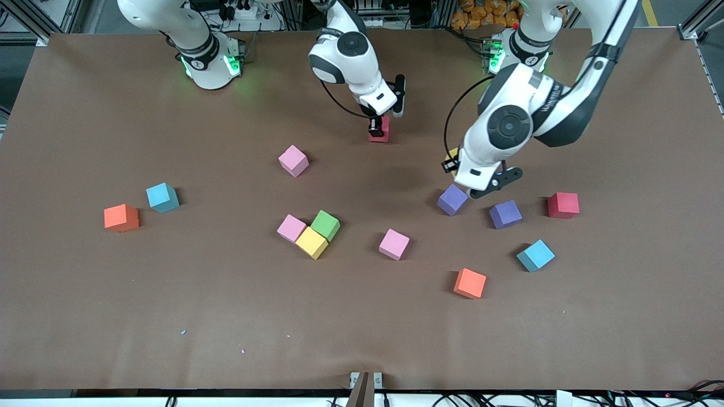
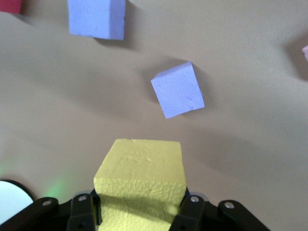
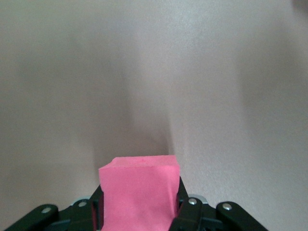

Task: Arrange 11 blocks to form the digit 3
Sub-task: 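Carry the red cube to the table middle and release it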

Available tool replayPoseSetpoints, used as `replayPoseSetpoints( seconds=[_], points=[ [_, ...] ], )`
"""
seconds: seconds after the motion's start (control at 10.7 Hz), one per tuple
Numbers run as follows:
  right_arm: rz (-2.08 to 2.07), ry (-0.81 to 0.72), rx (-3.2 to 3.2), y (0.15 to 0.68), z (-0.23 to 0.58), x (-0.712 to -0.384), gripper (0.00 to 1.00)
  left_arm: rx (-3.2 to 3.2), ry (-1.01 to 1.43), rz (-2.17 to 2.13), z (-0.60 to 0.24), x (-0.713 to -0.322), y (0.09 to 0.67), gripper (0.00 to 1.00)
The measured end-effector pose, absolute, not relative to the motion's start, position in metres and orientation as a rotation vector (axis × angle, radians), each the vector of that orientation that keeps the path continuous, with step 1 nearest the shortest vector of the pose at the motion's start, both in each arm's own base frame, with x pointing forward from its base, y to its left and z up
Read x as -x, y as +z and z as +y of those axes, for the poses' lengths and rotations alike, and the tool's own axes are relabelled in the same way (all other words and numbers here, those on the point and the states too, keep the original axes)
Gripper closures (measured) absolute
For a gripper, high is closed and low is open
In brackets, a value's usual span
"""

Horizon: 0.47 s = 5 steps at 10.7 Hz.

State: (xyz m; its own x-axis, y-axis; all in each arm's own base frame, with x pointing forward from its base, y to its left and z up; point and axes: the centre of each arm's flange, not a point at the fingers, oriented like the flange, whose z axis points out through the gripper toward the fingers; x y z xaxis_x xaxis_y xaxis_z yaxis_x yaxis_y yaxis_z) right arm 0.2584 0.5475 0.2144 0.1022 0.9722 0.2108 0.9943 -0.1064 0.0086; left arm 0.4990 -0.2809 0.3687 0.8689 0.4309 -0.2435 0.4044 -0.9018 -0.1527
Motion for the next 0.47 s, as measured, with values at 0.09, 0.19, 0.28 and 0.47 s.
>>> replayPoseSetpoints(
  seconds=[0.09,0.19,0.28,0.47],
  points=[
    [-2.008,-0.242,2.225,0.211,0.549,-0.258,0.45,2.946,0.416,-0.656,-0.282,-0.502,0.379,0.46],
    [-2.017,-0.235,2.222,0.208,0.55,-0.257,0.45,2.952,0.411,-0.651,-0.286,-0.506,0.391,0.46],
    [-2.031,-0.23,2.217,0.205,0.55,-0.255,0.45,2.949,0.418,-0.642,-0.287,-0.508,0.401,0.46],
    [-2.039,-0.231,2.213,0.204,0.551,-0.255,0.45,2.944,0.439,-0.618,-0.285,-0.51,0.408,0.46]
  ],
)
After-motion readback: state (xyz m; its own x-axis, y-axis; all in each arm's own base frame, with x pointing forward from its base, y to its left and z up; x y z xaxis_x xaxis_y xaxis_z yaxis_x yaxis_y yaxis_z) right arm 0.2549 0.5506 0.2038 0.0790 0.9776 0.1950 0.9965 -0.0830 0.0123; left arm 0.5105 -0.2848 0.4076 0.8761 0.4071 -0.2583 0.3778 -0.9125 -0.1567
